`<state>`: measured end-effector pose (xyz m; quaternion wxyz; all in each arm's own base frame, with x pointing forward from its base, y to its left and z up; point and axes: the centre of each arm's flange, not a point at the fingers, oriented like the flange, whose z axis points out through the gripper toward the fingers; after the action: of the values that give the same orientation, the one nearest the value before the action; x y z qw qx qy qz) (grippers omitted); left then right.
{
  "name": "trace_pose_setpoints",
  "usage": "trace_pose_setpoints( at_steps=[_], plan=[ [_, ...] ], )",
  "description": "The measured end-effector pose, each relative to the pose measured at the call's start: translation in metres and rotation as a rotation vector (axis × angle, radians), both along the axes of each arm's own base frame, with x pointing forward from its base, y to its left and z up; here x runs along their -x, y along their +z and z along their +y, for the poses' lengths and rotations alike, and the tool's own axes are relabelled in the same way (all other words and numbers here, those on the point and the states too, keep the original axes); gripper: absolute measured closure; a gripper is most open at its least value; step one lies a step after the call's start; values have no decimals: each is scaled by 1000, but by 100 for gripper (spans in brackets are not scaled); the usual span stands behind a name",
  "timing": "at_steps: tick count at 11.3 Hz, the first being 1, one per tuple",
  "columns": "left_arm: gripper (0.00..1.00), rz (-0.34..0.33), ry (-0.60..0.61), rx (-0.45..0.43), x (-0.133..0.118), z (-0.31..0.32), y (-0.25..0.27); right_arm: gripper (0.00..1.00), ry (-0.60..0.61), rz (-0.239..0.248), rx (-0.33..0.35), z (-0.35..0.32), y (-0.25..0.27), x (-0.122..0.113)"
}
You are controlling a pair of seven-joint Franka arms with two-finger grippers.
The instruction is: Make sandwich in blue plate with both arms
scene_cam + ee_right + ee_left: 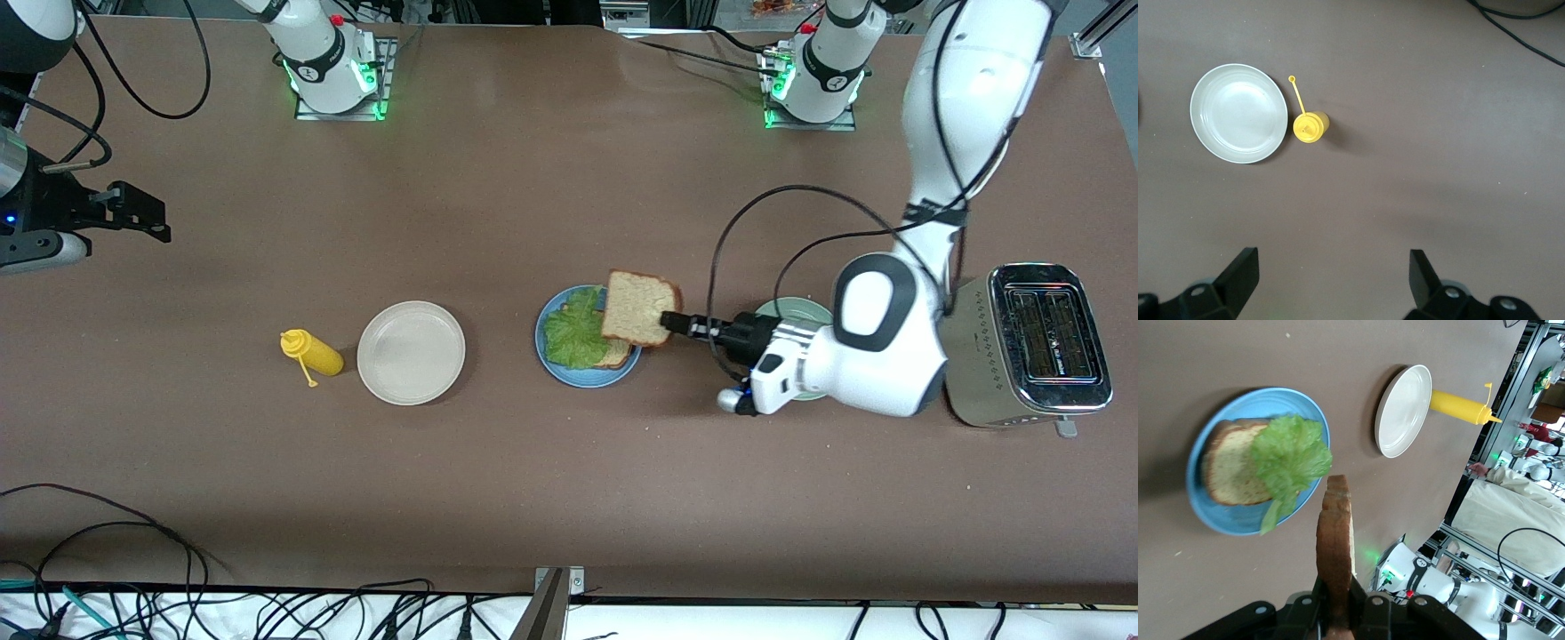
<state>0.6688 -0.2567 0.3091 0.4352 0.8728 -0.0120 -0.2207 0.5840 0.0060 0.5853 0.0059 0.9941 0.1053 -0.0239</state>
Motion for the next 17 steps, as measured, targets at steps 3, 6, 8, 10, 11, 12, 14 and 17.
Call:
trace_pose_setpoints(
  at_steps=[3, 6, 8, 10, 11, 12, 14, 17],
  plan=[
    [90, -6, 32, 22, 10, -56, -47, 0, -3, 2, 1, -1, -1, -1],
    [90, -51, 32, 101, 14, -62, -99, 0, -3, 3, 1, -2, -2, -1],
    [78, -58, 25, 114, 16, -53, -127, 0, -5, 3, 1, -3, -2, -1],
    [54, -66, 31, 111, 13, -44, -131, 0, -6, 3, 1, -3, -2, -1],
    [43, -84, 25, 94, 9, -37, -129, 0, -6, 3, 1, -3, -2, -1],
    [29, -116, -5, 58, 5, -27, -126, 0, -6, 3, 1, -3, -2, -1],
    [4, -185, -61, -21, -6, -6, -111, 0, -6, 3, 1, -3, -2, -1],
    [0, -276, -114, -114, -20, 28, -73, 0, -6, 3, 1, -3, -2, -1]
  ],
)
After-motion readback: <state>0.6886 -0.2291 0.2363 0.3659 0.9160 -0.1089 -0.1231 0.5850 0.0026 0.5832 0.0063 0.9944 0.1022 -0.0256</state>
